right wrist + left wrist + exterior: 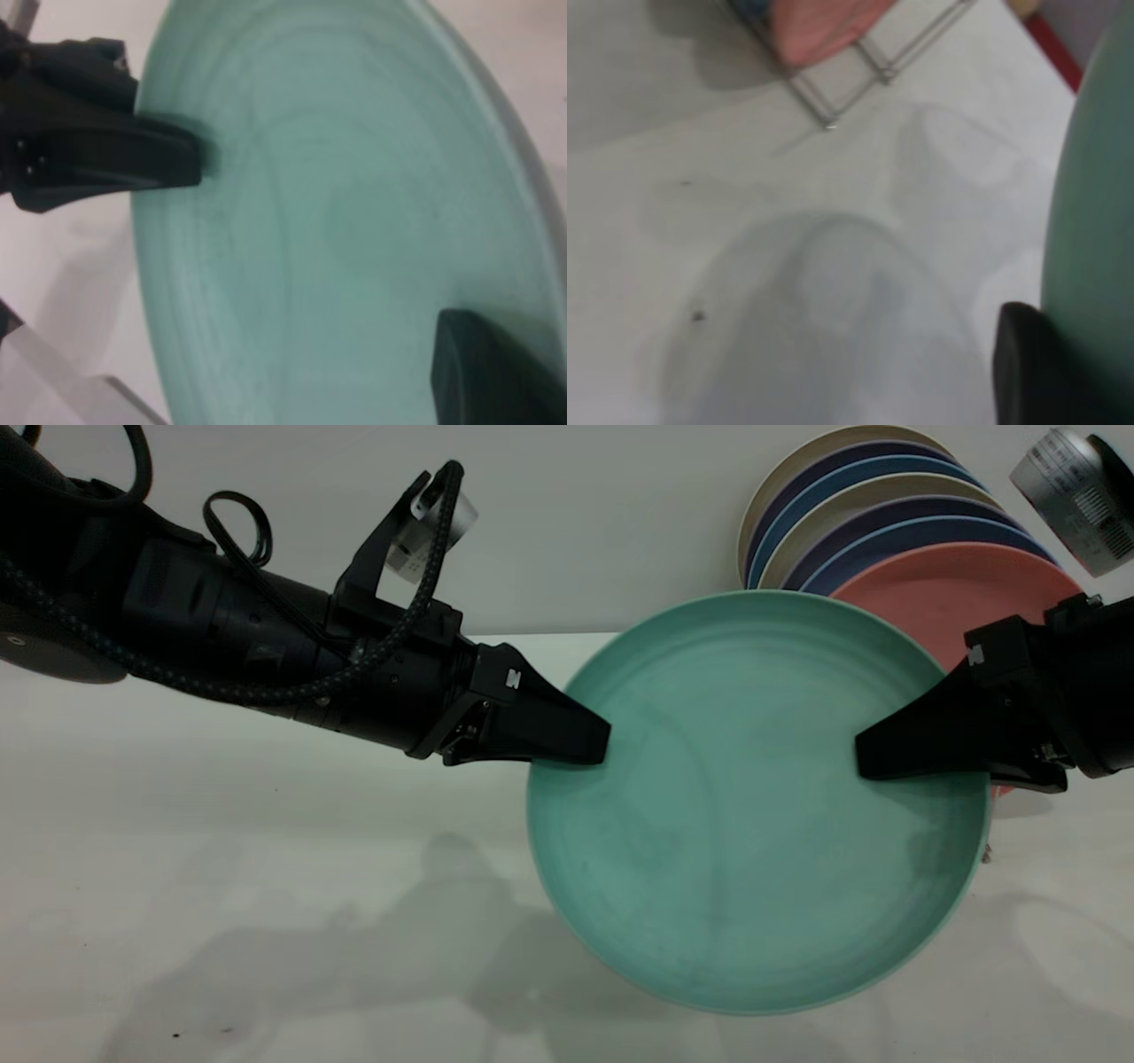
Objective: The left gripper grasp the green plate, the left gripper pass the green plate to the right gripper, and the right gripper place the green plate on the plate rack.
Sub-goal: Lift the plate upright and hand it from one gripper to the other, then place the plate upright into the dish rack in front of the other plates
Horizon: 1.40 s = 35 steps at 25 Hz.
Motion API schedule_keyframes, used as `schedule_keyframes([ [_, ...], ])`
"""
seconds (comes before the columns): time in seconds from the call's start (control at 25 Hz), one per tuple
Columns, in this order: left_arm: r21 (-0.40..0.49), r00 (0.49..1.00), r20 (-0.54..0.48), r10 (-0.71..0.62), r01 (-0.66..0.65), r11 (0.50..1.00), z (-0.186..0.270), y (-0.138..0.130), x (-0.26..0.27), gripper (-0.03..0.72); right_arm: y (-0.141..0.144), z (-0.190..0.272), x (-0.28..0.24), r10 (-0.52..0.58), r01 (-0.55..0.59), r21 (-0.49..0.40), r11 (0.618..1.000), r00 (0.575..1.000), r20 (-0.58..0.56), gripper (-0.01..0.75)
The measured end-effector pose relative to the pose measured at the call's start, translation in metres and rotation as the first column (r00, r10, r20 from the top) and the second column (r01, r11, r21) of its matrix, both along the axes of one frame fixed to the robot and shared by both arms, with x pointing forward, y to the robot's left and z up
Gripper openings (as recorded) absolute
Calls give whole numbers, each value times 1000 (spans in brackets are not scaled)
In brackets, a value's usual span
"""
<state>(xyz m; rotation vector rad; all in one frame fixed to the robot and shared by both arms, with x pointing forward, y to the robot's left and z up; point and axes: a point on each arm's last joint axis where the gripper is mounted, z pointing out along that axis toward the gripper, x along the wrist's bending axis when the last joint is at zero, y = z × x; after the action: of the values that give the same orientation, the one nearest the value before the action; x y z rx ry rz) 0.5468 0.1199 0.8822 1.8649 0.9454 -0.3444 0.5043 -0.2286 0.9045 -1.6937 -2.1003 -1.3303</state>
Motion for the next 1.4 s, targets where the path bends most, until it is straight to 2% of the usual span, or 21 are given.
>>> schedule_keyframes([
  [0.16,-29,999,-1,-46,46,999,2,-2,-4,390,1,1,-1,17,-17,11,1000,1000,2,92],
  [0.28,-19,996,5,-94,94,995,2,-2,-7,514,2,0,-2,26,-26,7,1000,1000,2,91],
  [0.44,0,988,6,-156,156,988,1,0,-11,608,2,0,-2,36,-36,0,999,999,4,91],
  [0.68,27,982,-52,-180,182,983,-2,24,-8,614,1,0,-2,36,-36,-4,999,999,4,91],
  [0.88,4,986,-93,-142,143,990,0,51,-1,603,2,0,-3,44,-44,-6,999,999,4,91],
  [1.04,-9,978,-127,-165,166,986,0,70,-2,592,2,0,-3,45,-45,-7,999,999,4,91],
  [1.2,42,967,-203,-153,165,985,-3,86,-3,591,2,0,-3,65,-65,-19,998,998,18,91],
  [1.4,234,925,-376,-57,154,960,-7,103,4,591,2,7,6,194,-186,-100,977,979,68,91],
])
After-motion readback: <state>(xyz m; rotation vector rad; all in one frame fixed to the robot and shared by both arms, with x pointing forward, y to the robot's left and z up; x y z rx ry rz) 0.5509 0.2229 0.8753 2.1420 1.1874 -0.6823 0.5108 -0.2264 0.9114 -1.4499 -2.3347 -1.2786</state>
